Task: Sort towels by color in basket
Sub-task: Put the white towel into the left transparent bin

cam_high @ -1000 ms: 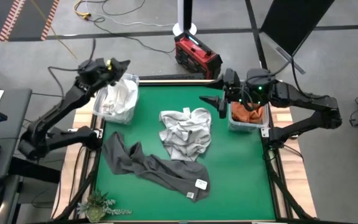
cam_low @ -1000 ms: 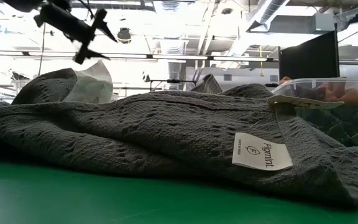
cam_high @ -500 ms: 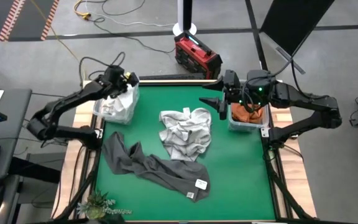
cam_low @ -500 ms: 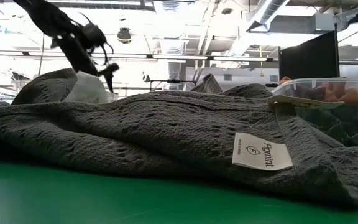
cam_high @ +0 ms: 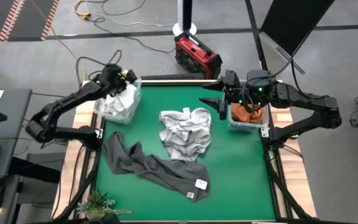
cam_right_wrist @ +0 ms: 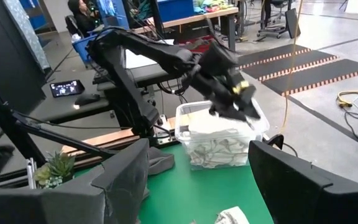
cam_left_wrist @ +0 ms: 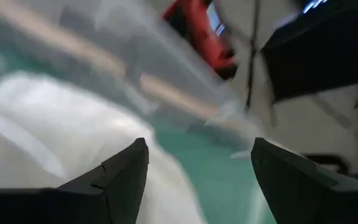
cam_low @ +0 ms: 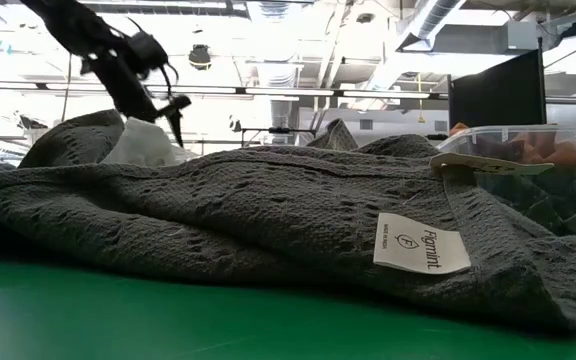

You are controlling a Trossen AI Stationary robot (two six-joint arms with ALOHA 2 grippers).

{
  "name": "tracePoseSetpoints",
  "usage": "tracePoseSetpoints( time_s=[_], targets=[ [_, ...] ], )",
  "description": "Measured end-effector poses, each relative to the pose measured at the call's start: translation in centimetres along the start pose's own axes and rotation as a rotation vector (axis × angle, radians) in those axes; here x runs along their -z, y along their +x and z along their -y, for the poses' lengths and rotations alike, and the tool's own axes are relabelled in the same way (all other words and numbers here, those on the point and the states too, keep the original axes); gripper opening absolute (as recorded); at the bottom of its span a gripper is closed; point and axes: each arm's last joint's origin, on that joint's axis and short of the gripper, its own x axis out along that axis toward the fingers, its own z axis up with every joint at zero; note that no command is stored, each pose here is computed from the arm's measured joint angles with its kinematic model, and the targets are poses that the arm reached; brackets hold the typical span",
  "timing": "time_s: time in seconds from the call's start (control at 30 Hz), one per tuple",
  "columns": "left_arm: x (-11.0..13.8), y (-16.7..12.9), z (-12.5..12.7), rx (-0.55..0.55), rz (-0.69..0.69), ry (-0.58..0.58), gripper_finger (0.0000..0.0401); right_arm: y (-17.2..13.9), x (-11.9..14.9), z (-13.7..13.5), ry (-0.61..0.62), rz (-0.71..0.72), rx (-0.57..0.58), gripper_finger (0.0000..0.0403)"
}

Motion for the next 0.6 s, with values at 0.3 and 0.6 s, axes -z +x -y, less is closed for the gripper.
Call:
tracePoseSetpoints(
  time_s=[0.3,0.6],
  targets=[
    [-1.3,-6.8,1.2,0.276,0.088,0.039,0.0271,0.0,0.0,0.2,-0.017,0.001,0.009,0.0303],
    [2.1,-8.4,1.6,0.379,-0.123,-0.174,0.0271,0.0,-0.1,0.4,-0.024,0.002,0.015,0.0303]
  ],
)
